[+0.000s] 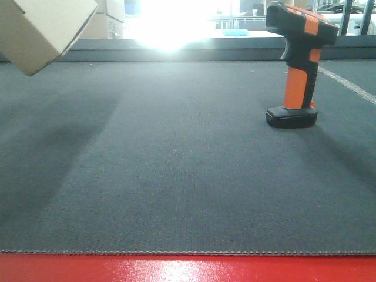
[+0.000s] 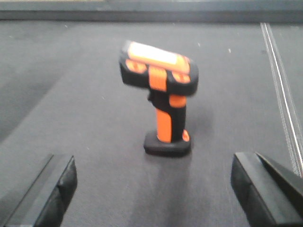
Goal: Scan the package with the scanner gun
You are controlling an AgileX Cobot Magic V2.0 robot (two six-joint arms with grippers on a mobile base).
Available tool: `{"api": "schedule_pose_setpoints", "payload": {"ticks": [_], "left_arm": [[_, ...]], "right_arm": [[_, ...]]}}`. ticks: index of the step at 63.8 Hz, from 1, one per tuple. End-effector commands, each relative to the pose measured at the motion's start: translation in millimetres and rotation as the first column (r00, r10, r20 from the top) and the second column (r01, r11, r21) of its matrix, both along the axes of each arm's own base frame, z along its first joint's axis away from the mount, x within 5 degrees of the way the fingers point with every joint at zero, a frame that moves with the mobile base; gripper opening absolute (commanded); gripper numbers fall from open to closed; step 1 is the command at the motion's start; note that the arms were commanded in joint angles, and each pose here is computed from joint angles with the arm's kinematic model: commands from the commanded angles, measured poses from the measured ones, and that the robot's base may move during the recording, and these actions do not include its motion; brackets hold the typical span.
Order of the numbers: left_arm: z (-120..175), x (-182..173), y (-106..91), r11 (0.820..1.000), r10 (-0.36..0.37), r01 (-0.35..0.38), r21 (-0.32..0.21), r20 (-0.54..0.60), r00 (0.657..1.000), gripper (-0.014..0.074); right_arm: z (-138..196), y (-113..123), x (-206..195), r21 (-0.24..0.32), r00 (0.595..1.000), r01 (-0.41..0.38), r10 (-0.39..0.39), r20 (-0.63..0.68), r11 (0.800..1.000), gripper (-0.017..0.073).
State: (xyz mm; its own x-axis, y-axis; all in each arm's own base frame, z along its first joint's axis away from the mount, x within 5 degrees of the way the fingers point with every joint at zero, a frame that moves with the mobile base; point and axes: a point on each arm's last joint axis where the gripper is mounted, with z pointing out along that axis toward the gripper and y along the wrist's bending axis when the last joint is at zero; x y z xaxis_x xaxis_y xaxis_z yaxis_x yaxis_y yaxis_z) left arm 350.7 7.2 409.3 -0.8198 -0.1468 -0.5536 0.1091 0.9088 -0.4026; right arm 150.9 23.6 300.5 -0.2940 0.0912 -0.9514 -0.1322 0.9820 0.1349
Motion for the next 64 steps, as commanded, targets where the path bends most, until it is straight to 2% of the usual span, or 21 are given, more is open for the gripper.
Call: {"api": "schedule_pose_setpoints", "payload": {"ticks": [1, 9, 21, 34, 41, 45, 53, 64], "left_arm": [[4, -3, -2.6, 0.999, 0.004, -0.004, -0.034, 0.011, 1.000, -0.0111], [-9, -3, -9.2, 0.999, -0.015, 0.013, -0.045, -0.032, 0.999, -0.0111], [-26, -3, -21.2, 0.997, -0.049, 0.045, -0.055, -0.091, 0.995, -0.0111], [-27, -4, -33.0, 0.995, -0.083, 0.078, -0.063, -0.095, 0.992, -0.0111], [-27, -4, -35.9, 0.994, -0.092, 0.085, -0.073, -0.094, 0.991, -0.0111], [-26, -4, -36.1, 0.994, -0.092, 0.085, -0.075, -0.094, 0.991, -0.0111], [-26, -4, -36.1, 0.994, -0.092, 0.085, -0.075, -0.094, 0.991, -0.0111], [-26, -4, -36.1, 0.994, -0.092, 0.085, -0.075, -0.094, 0.991, -0.0111]], "right_arm": [[-10, -1, 5, 0.013, 0.998, 0.028, -0.028, 0.048, 1.000, 0.0568], [-25, 1, 16, 0.009, 0.992, 0.052, -0.052, 0.115, 0.999, 0.0568], [-42, 12, 44, -0.013, 0.990, 0.050, -0.048, 0.131, 0.999, 0.0568], [-61, 23, 70, -0.036, 0.978, 0.073, -0.064, 0.198, 0.997, 0.0568], [-73, 21, 82, 0.037, 0.970, 0.142, -0.146, 0.197, 0.989, 0.0568], [-79, 20, 88, 0.044, 0.967, 0.172, -0.177, 0.183, 0.984, 0.0568], [-85, 24, 102, 0.033, 0.967, 0.179, -0.182, 0.180, 0.983, 0.0568], [-79, 30, 126, 0.055, 0.960, 0.193, -0.200, 0.194, 0.980, 0.0568]]}}
